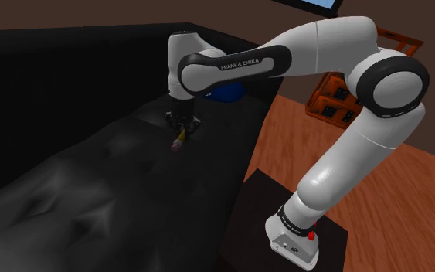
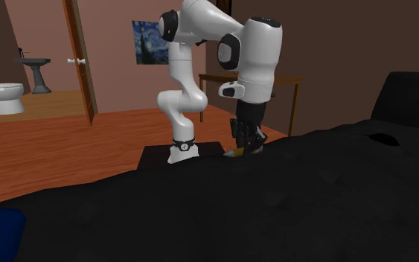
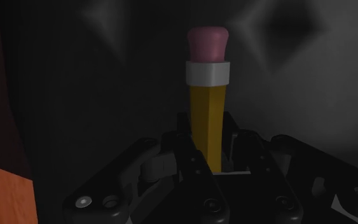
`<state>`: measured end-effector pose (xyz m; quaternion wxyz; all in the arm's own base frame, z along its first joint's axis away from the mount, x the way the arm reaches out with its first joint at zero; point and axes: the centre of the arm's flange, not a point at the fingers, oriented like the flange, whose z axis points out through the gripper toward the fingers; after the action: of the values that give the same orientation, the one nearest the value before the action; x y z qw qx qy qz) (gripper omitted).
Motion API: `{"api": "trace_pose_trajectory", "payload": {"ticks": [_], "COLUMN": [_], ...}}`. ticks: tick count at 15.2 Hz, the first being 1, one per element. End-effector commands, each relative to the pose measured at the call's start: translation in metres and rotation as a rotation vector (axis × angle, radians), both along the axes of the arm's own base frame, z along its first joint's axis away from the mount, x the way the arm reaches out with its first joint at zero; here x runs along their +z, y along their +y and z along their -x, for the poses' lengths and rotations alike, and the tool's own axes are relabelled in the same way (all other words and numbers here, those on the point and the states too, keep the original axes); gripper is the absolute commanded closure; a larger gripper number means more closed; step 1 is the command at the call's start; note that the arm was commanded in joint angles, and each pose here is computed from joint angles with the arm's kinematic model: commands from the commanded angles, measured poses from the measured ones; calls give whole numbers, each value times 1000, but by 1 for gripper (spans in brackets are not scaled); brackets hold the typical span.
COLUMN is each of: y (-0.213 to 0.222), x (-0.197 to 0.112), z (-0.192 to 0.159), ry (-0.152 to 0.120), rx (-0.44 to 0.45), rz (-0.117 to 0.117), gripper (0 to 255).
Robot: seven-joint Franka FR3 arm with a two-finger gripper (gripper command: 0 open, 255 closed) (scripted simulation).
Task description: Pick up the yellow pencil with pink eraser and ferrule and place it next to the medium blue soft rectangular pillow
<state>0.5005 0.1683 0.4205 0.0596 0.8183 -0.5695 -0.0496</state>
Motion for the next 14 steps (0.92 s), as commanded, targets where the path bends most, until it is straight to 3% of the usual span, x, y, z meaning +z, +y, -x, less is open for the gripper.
{"api": "trace_pose_trajectory", "payload": {"ticks": [1, 14], "y": [0, 0], "x": [10, 78], "z": [0, 0], "ry": [0, 0], "rx": [0, 0], "rz": [0, 0], "gripper": [255, 255]}}
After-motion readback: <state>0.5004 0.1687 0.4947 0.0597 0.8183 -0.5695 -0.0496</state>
